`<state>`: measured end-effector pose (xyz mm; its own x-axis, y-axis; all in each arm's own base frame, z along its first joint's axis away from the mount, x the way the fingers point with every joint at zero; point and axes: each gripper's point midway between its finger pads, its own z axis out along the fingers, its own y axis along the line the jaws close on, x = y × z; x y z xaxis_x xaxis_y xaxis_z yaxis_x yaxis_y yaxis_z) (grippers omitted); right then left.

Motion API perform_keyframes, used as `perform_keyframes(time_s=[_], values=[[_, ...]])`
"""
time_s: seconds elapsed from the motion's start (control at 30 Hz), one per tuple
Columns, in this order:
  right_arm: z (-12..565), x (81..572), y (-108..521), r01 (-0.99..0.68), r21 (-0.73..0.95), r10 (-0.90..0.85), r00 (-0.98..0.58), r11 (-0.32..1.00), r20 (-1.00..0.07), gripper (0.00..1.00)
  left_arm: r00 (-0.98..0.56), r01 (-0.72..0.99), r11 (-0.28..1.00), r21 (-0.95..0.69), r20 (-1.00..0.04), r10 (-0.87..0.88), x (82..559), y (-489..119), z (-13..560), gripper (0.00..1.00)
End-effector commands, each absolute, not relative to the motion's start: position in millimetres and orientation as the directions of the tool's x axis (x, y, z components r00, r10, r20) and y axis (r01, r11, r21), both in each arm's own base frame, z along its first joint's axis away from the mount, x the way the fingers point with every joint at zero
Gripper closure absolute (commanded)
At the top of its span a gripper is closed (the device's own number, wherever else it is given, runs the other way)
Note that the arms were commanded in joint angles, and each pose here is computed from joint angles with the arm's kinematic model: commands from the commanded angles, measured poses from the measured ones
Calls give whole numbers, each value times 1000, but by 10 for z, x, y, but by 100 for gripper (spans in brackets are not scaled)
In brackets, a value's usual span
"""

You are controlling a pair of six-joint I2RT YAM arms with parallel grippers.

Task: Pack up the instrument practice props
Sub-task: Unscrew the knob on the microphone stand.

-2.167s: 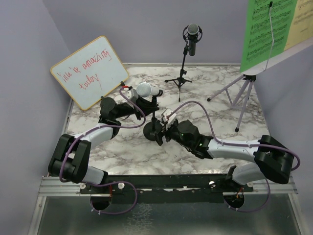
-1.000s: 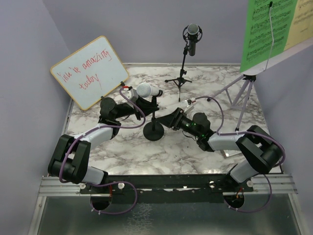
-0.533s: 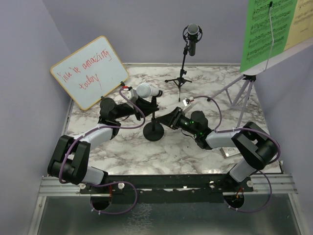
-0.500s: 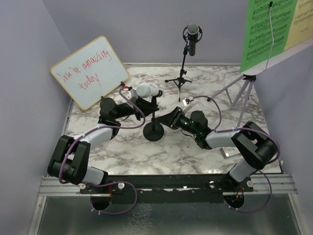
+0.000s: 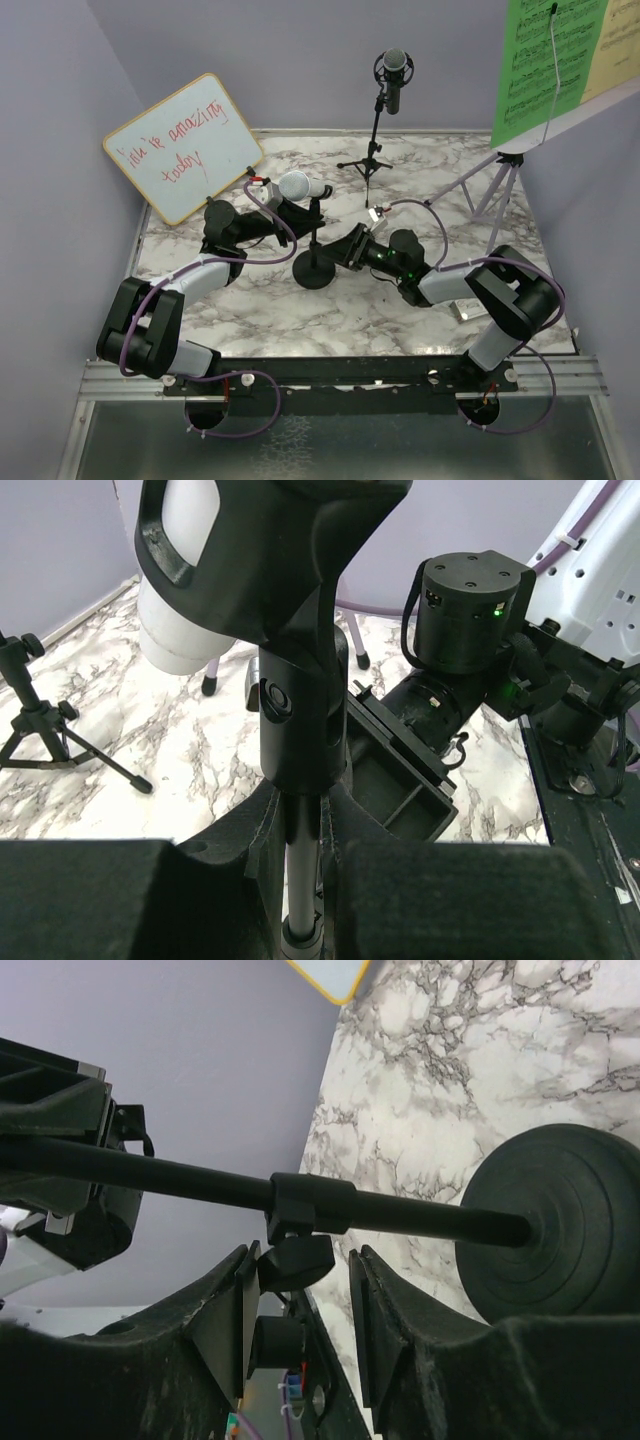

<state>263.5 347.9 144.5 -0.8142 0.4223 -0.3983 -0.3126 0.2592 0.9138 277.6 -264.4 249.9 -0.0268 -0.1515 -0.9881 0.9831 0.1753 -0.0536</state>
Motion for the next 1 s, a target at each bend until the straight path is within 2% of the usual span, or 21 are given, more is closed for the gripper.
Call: perform_keyframes(time_s=[0.0,0.6,0.77,0.9,0.97], values=[[1424,2558,3406,-315,922,413,-826,227,-384,54,-115,985,114,-129,-986,-117,2609,-2672,2339,100],[1516,2684,3372,-287,936,456,-818,204,-350,60,-120,985,108,-133,-986,-116,2600,-2686,2335,100],[1490,2674,3384,-301,932,443,-820,203,-361,71,-122,985,107,-134,-986,-115,2599,-2687,2329,100],[1448,2654,3403,-337,916,416,-817,217,-399,86,-127,985,105,-139,-985,-113,2607,-2696,2314,100],[1434,2641,3428,-381,896,383,-811,229,-443,90,-129,984,104,-141,-985,-112,2611,-2703,2308,100]])
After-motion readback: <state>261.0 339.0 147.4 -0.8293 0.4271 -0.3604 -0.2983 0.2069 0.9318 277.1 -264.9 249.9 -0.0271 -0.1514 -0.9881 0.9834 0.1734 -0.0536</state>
